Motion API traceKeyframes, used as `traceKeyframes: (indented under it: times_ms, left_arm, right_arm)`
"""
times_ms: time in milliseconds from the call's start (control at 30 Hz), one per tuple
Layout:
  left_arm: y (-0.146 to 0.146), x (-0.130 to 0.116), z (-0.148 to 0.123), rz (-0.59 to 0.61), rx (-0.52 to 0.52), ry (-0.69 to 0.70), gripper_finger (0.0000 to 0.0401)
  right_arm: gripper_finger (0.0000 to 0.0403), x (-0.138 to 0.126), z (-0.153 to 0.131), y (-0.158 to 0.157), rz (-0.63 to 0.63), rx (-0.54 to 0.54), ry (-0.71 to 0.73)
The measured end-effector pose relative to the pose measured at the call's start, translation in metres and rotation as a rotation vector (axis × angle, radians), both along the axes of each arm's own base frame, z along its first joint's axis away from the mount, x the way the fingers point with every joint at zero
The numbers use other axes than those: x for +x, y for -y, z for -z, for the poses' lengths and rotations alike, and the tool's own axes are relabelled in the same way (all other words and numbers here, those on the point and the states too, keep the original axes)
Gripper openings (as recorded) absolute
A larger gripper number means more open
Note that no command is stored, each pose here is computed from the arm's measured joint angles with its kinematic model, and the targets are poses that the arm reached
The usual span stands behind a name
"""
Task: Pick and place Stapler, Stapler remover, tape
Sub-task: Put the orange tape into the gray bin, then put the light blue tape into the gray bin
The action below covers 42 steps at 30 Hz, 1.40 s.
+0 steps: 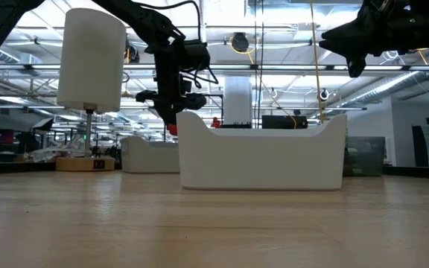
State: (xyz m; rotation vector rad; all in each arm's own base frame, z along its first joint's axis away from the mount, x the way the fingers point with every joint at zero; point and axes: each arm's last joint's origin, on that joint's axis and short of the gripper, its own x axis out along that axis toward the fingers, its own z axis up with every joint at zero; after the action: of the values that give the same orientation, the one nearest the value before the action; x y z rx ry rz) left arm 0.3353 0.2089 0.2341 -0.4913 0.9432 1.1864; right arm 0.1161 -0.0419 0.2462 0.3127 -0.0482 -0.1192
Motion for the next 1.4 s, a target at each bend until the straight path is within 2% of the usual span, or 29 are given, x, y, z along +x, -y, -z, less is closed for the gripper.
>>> traceKeyframes:
  times_ms: [100, 367, 533, 967, 1067, 1267, 1400]
  left_arm:
    - [0.002, 0.005, 0.004, -0.004, 0.034, -0.020, 0.0042]
    - [0.002, 0.013, 0.038, -0.016, -0.022, -0.093, 0.0042]
    - [0.003, 0.017, 0.050, -0.016, -0.039, -0.115, 0.0042]
    - [0.003, 0.022, 0.050, 0.055, -0.074, -0.079, 0.0046]
    - [0.003, 0.024, 0.050, 0.087, -0.068, -0.067, 0.0070]
    - [0.005, 0.026, 0.049, 0.103, -0.065, -0.072, 0.0153]
    - [0.007, 0.024, 0.042, 0.131, -0.079, -0.060, 0.0193]
  right_arm:
    - [0.0086, 0.000, 0.000, 0.000, -0.001, 0.005, 0.001]
    - [0.0086, 0.000, 0.000, 0.000, -0.007, 0.009, 0.002]
    - [0.0086, 0.000, 0.000, 0.000, -0.007, 0.008, 0.002]
    - [0.0086, 0.000, 0.000, 0.000, -0.007, 0.005, 0.002]
    - [0.0086, 0.000, 0.000, 0.000, -0.007, 0.005, 0.002]
    - [0.0086, 0.000, 0.000, 0.000, -0.007, 0.005, 0.002]
    - [0.0086, 0.000, 0.000, 0.000, -0.008, 0.005, 0.002]
